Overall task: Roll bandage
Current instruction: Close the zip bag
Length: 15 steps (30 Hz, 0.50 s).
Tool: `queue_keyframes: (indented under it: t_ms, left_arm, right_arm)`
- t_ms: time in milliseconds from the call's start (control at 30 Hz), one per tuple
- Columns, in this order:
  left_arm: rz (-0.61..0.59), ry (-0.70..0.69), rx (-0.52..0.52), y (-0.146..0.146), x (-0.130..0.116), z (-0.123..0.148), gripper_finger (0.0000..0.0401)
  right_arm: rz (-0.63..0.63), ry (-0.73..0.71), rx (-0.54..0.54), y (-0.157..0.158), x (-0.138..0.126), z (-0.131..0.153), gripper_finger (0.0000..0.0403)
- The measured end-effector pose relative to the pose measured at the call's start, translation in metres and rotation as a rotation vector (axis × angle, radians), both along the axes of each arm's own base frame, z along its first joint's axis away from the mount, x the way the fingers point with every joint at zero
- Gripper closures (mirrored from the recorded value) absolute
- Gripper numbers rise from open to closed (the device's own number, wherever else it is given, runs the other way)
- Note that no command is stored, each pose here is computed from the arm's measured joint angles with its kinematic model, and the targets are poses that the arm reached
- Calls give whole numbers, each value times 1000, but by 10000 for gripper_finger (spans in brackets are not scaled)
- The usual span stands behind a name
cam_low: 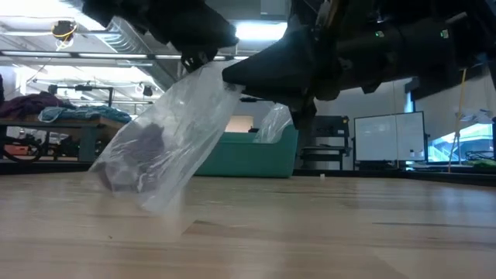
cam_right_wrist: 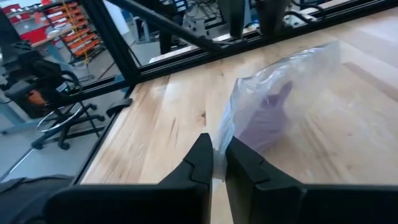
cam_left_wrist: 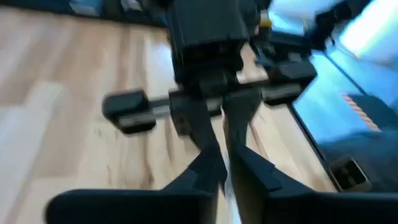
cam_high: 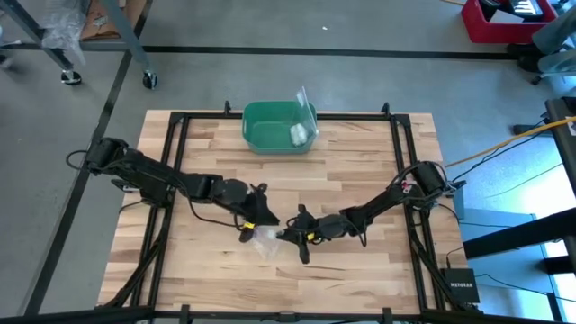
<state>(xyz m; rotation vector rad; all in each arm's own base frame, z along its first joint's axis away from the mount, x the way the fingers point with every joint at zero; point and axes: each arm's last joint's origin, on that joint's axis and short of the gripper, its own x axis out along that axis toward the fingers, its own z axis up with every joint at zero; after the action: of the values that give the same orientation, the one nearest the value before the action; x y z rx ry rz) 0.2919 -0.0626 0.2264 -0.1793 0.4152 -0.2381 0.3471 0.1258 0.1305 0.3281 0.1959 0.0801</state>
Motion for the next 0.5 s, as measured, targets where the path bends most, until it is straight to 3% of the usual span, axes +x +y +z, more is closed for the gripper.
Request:
queue_keyframes:
  t_ms: [267,500]
  left_arm:
    - [-58,122,3,1,10,2,285]
    - [-97,190,-22,-3,19,-20,261]
  right_arm:
    - [0,-1,2,1,4,4,359]
    - [2,52,-25,4,10,5,378]
